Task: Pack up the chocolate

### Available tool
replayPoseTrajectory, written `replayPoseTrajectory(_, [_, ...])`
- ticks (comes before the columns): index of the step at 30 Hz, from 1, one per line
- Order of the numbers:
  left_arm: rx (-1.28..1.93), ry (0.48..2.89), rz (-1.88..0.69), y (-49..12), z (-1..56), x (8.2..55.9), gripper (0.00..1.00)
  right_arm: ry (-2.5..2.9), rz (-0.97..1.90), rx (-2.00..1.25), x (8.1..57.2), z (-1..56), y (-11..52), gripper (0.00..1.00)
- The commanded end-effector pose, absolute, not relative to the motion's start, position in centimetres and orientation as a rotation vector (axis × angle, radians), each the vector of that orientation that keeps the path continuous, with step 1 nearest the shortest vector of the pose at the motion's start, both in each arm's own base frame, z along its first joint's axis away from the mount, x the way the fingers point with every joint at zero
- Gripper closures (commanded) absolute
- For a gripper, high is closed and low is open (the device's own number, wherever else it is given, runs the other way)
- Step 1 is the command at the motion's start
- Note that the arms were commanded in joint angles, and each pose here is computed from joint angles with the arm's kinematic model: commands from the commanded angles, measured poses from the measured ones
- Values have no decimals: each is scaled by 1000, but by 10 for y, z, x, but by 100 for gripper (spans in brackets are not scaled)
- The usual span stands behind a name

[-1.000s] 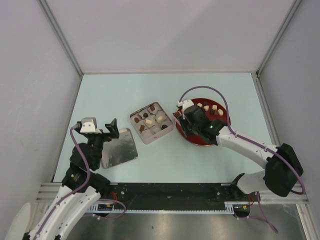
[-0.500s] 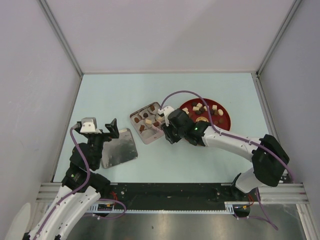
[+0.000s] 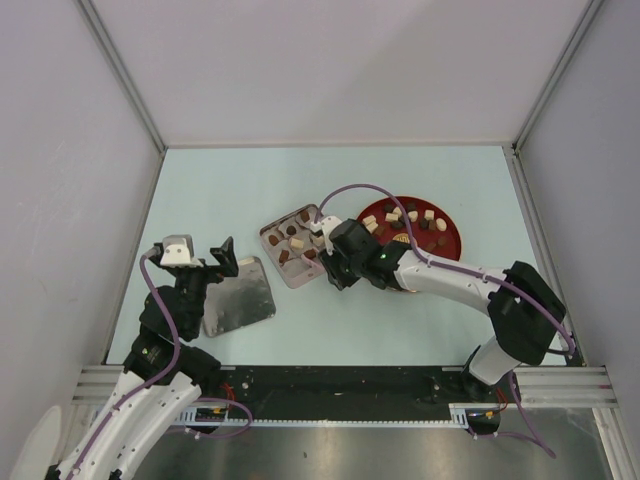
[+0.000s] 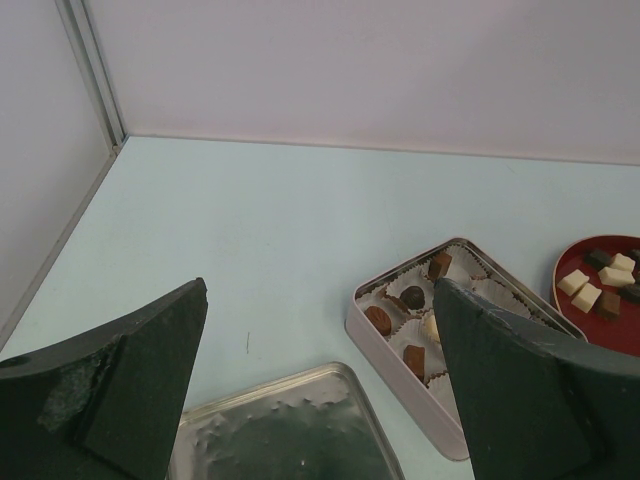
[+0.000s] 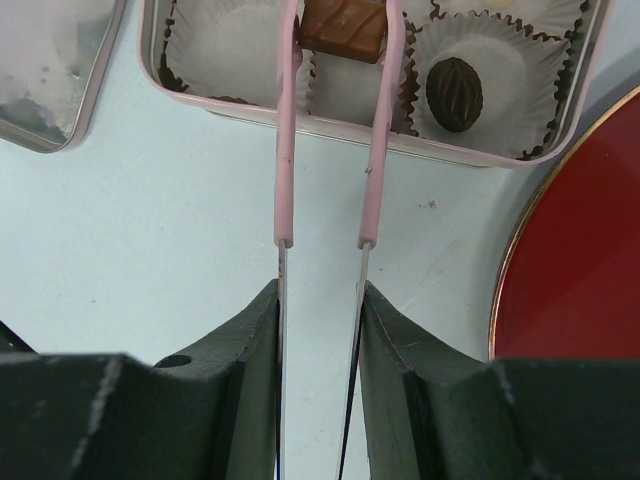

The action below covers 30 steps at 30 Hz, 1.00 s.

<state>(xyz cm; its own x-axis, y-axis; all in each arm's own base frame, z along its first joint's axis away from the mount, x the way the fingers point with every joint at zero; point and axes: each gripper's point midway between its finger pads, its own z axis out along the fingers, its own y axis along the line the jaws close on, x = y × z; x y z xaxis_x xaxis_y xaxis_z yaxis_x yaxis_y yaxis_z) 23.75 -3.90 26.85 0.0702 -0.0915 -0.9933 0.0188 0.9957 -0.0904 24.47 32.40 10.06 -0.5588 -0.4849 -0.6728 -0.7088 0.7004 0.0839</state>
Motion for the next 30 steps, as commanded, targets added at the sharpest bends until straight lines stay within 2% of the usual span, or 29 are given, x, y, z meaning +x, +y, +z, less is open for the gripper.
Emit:
replayPoseTrajectory(1, [-63, 1475, -76, -37, 273, 238, 0, 2229, 472, -883, 257, 118, 333, 77])
replayPoseTrajectory(21, [-62, 1477, -74, -37, 273, 238, 0, 2247, 456, -877, 259, 118, 324, 60])
replayPoseTrajectory(30, [-61, 1475, -73, -36, 273, 237, 0, 2243, 451, -875, 258, 123, 321, 57])
